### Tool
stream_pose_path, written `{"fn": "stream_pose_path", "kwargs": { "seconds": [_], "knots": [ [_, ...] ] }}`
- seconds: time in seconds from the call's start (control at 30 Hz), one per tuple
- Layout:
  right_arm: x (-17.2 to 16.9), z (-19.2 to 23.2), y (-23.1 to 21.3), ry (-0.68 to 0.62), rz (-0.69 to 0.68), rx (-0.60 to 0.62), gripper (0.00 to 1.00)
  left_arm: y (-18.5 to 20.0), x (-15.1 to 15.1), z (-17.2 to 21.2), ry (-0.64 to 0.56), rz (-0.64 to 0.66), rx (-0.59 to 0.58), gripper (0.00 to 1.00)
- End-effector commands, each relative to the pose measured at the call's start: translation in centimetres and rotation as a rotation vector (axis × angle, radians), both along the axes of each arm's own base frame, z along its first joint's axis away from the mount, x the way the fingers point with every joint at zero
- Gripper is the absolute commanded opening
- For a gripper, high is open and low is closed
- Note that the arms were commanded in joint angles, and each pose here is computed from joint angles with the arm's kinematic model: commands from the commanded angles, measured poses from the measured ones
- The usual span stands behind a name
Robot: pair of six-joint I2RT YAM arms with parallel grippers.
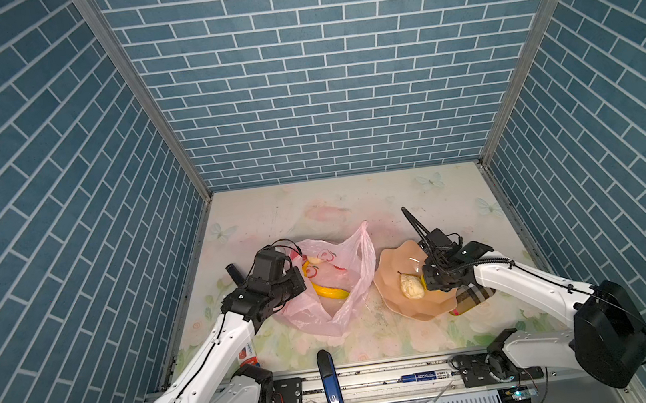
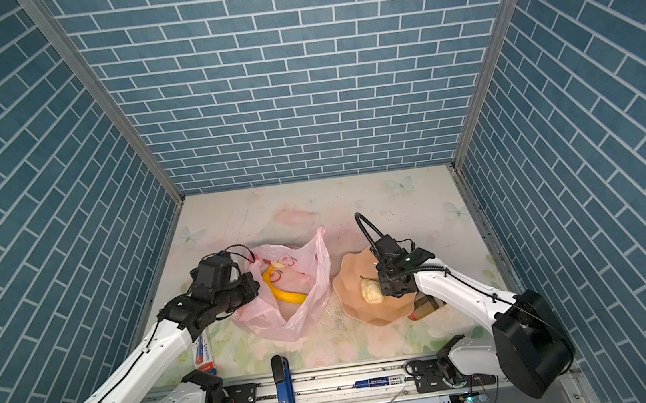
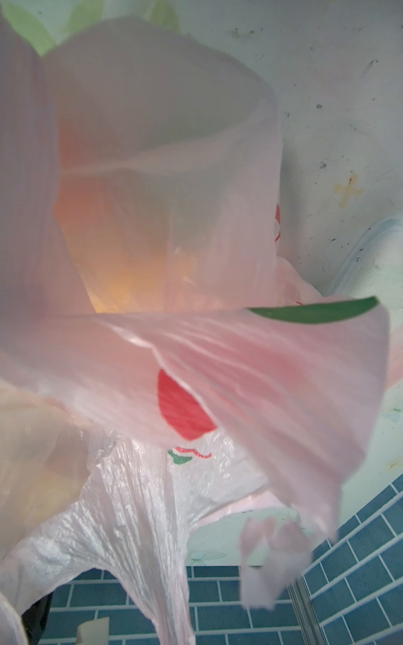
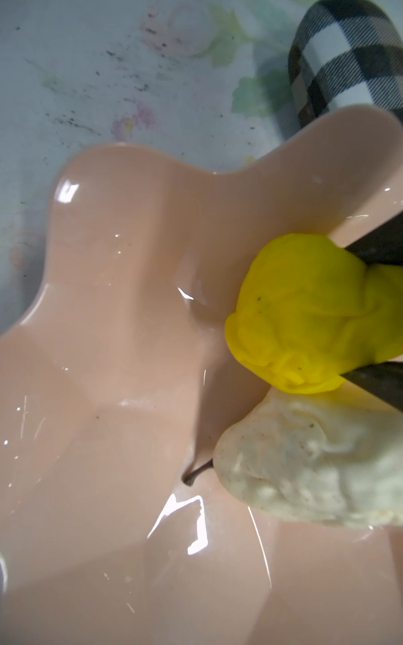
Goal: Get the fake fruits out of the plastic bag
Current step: 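Lower the lemon into the bowl beside the pear and open the right gripper, then move the right gripper back over the bag mouth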
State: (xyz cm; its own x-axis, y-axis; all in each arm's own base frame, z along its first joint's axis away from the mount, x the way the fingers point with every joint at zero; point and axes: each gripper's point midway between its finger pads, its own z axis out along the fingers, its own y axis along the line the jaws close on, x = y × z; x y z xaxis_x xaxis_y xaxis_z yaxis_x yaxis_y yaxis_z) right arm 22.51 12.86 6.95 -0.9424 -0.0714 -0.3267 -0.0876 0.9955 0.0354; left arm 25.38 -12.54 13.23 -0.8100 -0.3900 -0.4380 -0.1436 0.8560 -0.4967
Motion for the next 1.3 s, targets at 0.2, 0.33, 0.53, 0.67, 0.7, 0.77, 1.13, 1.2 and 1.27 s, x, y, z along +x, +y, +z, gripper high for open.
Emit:
{"fn": "stream_pose_path", "kwargs": {
  "seconds": [0.2, 0.33, 0.53, 0.67, 0.7, 0.77, 1.13, 1.2, 1.27],
  "knots": [
    [-0.1, -0.6, -0.2, 0.017, -0.045, 0.001, 0.45, 0.2, 0.0, 0.6, -0.013, 0.009, 0.005, 0.01],
    [0.4, 0.3, 0.1, 0.006, -0.036, 0.005, 0.56, 0.2, -0.1, 0.5, -0.014, 0.008, 0.003, 0.01],
    [1.4, 2.8, 0.5, -0.028, -0.02, 0.002, 0.62, 0.3, -0.2, 0.6, -0.025, 0.01, 0.0, 0.01],
    [2.2, 6.2, 0.9, -0.093, -0.005, 0.026, 0.62, 0.4, -0.4, 0.5, -0.023, 0.008, 0.003, 0.01],
    [2.5, 7.2, 1.2, -0.115, 0.003, 0.037, 0.62, 0.4, -0.3, 0.5, -0.025, 0.008, 0.002, 0.01],
    [3.0, 9.4, 1.8, -0.156, 0.028, 0.058, 0.61, 0.4, -0.4, 0.5, -0.025, 0.007, 0.003, 0.01],
    [3.9, 20.5, 14.9, -0.417, 0.395, 0.11, 0.56, 1.0, -1.5, 0.3, -0.004, -0.004, 0.032, 0.01],
    [3.3, 21.3, 18.7, -0.425, 0.476, 0.163, 0.54, 1.2, -2.1, 0.1, 0.021, -0.004, 0.039, 0.01],
    [2.5, 21.2, 22.7, -0.406, 0.559, 0.226, 0.52, 1.7, -2.8, -0.2, 0.056, 0.002, 0.064, 0.01]
  ]
}}
